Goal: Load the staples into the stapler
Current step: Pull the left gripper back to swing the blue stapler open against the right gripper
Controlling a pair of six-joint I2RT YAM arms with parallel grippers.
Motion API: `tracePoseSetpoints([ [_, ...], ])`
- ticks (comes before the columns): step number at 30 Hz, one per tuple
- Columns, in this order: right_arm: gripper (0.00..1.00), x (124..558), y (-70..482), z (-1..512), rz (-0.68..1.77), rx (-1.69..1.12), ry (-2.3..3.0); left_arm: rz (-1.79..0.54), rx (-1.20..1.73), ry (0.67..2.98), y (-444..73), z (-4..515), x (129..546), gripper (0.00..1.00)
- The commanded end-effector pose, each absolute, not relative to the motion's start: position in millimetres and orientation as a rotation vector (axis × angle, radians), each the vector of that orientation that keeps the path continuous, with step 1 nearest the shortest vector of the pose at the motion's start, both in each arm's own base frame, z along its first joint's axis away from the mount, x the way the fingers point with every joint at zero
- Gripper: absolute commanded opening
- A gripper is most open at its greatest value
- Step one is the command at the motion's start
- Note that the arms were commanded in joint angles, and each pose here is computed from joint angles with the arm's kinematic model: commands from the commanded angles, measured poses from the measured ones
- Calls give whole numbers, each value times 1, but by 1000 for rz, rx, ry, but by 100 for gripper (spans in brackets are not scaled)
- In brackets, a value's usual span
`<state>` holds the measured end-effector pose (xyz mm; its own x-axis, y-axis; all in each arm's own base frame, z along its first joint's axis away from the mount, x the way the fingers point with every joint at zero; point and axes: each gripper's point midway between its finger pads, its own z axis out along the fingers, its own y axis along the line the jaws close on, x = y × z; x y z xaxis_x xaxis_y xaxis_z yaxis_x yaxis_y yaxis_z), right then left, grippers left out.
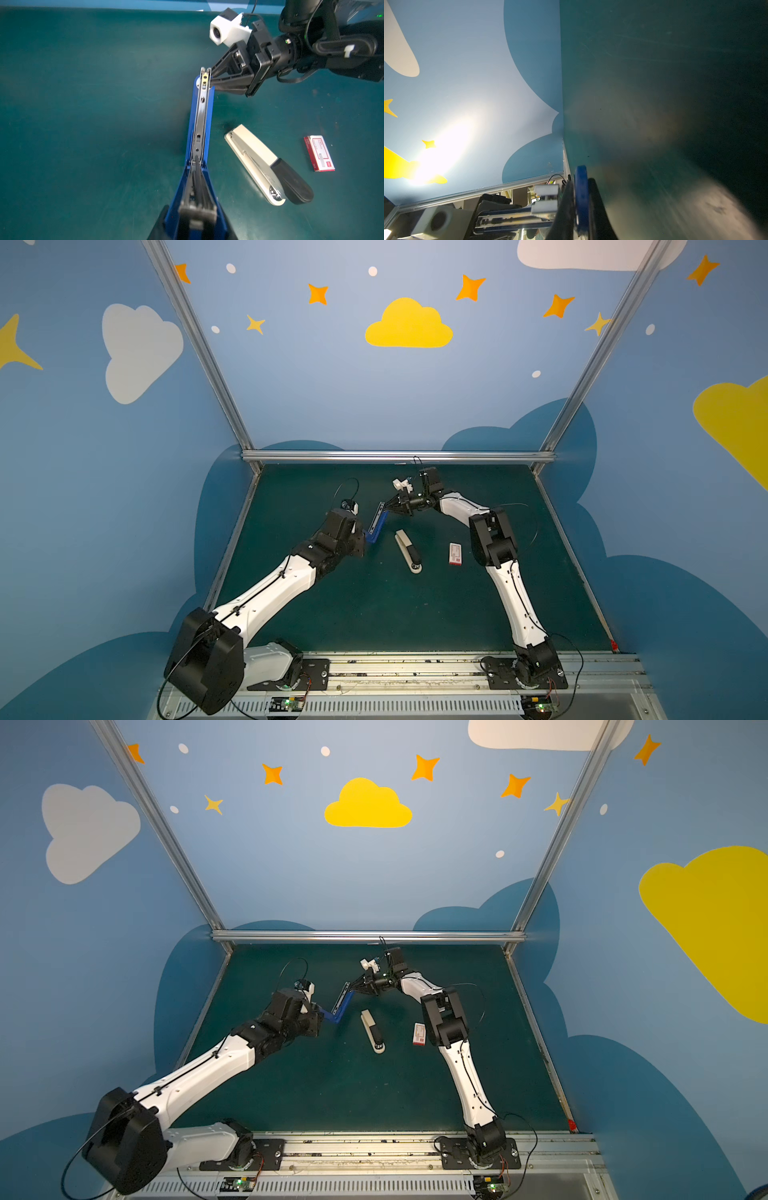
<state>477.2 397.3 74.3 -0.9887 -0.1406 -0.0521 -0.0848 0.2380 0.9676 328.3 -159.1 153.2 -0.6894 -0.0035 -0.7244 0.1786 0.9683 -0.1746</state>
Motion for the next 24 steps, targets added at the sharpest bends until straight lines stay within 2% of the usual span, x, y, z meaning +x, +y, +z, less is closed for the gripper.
tracePoseSetpoints([
  [1,0,527,369,44,-1864,38,-2656,-228,4,2320,-142,145,315,4],
  [7,0,535,361,37,-1867,-18,-2664,-234,-124,2325,-130,113,290,4],
  [18,0,545,352,30,-1884,-85,-2669,-199,-164,2422,-125,63,263,4],
  [24,0,542,353,29,-1878,-73,-2665,-188,-154,2438,-128,59,259,8],
])
